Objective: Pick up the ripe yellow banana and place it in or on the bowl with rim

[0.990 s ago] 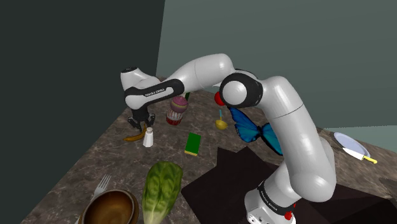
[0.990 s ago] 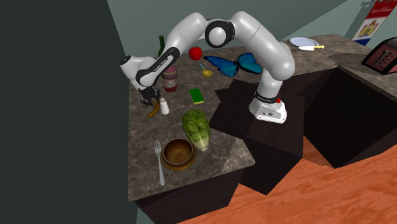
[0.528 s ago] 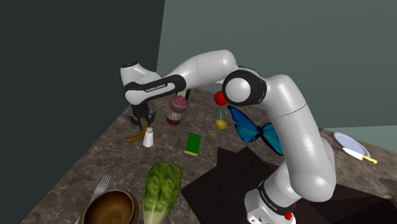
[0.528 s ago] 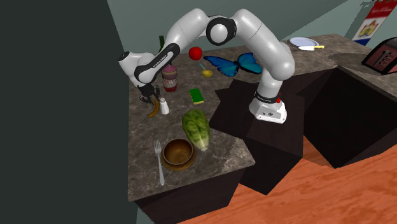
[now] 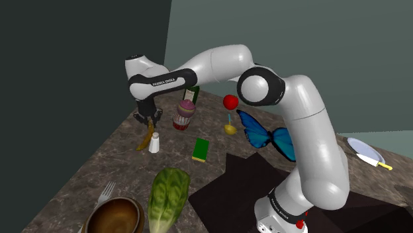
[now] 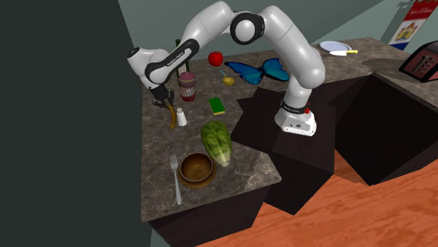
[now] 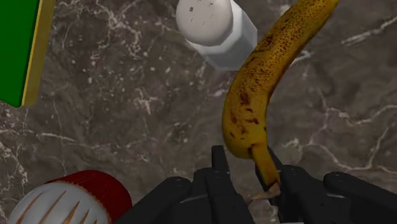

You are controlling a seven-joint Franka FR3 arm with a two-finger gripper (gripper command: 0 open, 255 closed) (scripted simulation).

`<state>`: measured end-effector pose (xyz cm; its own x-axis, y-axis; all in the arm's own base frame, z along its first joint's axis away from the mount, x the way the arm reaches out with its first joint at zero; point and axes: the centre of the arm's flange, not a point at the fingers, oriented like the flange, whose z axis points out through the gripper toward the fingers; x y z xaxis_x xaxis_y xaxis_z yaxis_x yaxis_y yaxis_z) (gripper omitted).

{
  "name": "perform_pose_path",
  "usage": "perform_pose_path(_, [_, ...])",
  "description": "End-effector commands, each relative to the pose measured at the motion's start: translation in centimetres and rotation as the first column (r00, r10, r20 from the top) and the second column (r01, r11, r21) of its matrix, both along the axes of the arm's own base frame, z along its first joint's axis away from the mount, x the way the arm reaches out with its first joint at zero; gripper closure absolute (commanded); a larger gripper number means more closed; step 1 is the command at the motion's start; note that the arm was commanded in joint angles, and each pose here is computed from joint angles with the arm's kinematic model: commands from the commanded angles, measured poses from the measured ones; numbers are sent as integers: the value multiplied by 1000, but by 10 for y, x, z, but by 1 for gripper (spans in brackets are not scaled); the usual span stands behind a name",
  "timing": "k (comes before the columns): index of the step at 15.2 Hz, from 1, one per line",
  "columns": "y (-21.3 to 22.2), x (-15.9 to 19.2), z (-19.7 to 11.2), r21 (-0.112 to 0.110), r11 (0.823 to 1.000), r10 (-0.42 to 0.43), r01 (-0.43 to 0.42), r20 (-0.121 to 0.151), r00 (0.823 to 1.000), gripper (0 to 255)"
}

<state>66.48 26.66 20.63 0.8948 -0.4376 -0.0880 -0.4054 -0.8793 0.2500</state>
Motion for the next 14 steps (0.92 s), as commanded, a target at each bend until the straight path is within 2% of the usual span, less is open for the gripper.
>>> perform_pose_path(1, [0,-1,10,0,1000,0,0,-1,1000,255])
perform_pose_path(4, [0,-1,25,0,1000,0,0,-1,1000,255])
perform_pose_path(5, [0,-1,20,0,1000,0,0,0,1000,255])
perform_pose_path(6, [0,-1,20,0,1000,0,0,0,1000,0])
perform_pose_path(8, [27,-12,6,-44,997,-55,57,37,998,0])
perform_pose_path(11, [67,-27,-17,-106,984,-134,145,98,986,0])
perform_pose_path(14, [67,-29,-29,-111,982,-141,152,103,985,0])
